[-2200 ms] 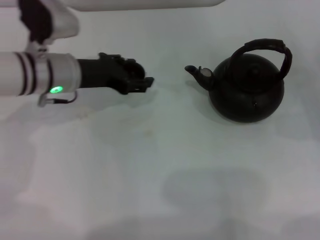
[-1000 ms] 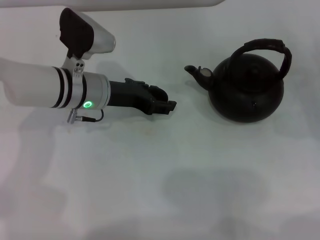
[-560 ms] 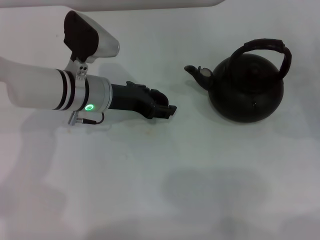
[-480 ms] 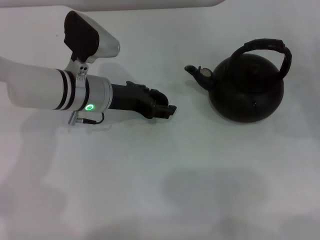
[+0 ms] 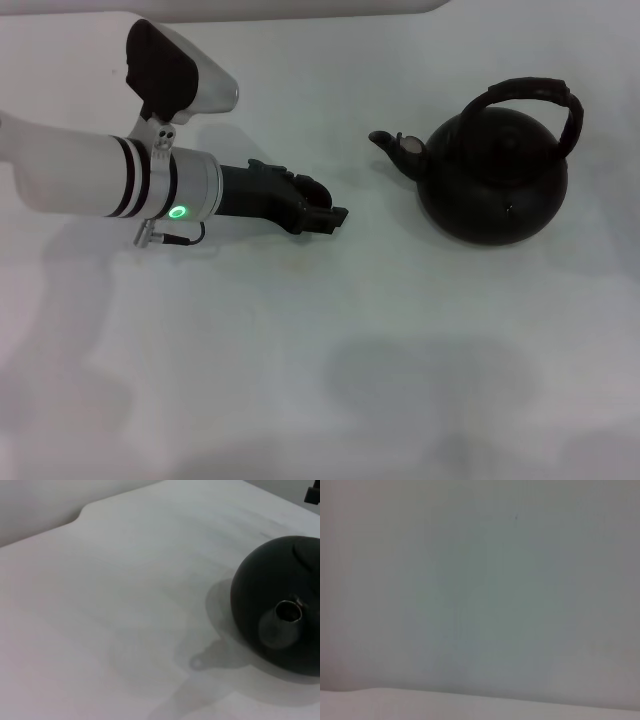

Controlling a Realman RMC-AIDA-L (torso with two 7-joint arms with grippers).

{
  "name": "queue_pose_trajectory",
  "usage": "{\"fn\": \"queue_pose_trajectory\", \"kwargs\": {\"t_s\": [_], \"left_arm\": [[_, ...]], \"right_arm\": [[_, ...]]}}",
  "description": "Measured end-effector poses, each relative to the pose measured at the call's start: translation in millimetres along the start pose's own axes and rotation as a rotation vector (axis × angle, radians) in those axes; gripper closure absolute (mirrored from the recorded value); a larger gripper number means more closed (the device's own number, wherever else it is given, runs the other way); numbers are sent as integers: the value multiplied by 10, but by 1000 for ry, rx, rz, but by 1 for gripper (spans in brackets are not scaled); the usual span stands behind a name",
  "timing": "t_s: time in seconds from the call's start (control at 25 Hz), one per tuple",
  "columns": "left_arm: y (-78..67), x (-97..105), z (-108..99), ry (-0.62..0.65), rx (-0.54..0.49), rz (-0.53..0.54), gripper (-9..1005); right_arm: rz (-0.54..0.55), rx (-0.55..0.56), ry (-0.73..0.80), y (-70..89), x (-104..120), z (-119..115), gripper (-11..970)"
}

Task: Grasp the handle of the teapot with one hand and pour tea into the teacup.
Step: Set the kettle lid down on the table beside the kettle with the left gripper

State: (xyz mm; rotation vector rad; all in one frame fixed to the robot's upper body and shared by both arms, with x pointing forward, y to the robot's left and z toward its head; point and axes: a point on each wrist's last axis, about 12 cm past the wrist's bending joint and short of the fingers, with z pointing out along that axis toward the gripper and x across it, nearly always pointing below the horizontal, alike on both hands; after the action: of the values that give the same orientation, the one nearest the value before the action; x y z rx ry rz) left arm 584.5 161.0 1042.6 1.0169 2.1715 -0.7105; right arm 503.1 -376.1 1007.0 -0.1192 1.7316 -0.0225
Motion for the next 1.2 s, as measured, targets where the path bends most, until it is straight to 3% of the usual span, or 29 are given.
{"fn": "queue_pose_trajectory", "kwargs": {"t_s": [1.2], "left_arm": [[-17,-5,53,25,-17,31,294]], "right_arm": [[-4,-12,-3,17,-5,5,103]]}}
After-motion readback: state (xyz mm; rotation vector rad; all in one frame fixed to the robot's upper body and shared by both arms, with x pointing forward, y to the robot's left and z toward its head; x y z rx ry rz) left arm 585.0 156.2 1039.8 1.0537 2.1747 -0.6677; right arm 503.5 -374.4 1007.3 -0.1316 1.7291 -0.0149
